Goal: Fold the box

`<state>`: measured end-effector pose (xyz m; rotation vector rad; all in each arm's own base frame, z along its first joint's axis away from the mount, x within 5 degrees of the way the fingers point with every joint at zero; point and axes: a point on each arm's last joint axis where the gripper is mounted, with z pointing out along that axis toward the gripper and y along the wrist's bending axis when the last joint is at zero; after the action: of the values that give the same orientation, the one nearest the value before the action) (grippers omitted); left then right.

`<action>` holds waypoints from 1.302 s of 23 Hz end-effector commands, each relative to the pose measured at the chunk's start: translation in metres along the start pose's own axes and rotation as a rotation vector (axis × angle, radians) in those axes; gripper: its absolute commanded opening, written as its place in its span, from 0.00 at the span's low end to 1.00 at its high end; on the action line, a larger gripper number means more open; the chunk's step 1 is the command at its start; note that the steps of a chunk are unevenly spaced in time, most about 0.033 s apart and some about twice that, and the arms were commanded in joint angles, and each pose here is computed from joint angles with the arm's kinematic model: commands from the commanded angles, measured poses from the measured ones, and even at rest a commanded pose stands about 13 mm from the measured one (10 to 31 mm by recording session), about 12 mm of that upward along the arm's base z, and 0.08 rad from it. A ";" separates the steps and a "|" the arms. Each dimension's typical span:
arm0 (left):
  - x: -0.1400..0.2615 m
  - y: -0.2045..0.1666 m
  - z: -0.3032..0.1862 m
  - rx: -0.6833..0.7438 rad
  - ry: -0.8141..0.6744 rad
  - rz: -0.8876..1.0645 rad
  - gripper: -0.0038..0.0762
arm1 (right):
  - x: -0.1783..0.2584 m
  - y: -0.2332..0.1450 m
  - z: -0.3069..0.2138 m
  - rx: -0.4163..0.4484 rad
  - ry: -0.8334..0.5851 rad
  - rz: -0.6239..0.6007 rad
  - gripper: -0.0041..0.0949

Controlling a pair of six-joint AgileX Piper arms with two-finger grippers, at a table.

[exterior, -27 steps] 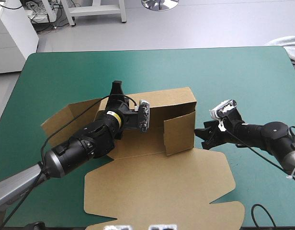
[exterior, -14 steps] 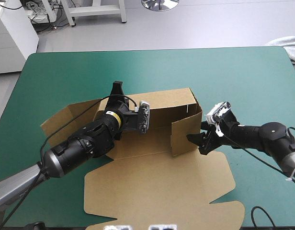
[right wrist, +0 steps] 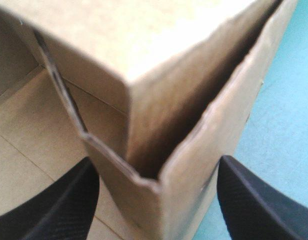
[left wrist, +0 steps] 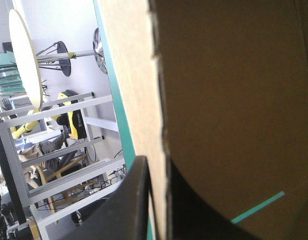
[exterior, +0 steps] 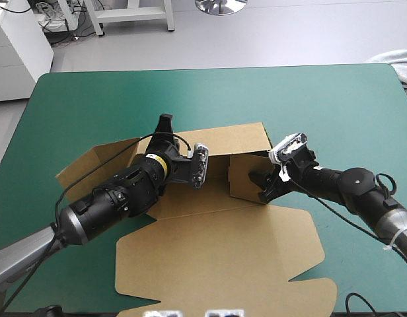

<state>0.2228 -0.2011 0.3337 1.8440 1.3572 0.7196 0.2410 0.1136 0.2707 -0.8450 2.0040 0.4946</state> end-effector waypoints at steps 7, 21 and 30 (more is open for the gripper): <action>-0.012 -0.013 -0.001 0.124 -0.024 -0.007 0.04 | -0.016 0.003 -0.003 -0.017 -0.060 0.044 0.11; -0.062 0.016 -0.060 0.098 -0.200 -0.094 0.78 | -0.031 -0.021 0.009 0.138 -0.056 0.127 0.02; -0.066 0.042 -0.113 0.015 -0.241 -0.148 0.27 | -0.041 -0.023 0.006 0.158 -0.079 0.095 0.02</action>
<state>0.1418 -0.2607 0.3932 1.9014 1.3710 0.4222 0.2779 0.1154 0.2797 -0.6360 2.0577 0.4044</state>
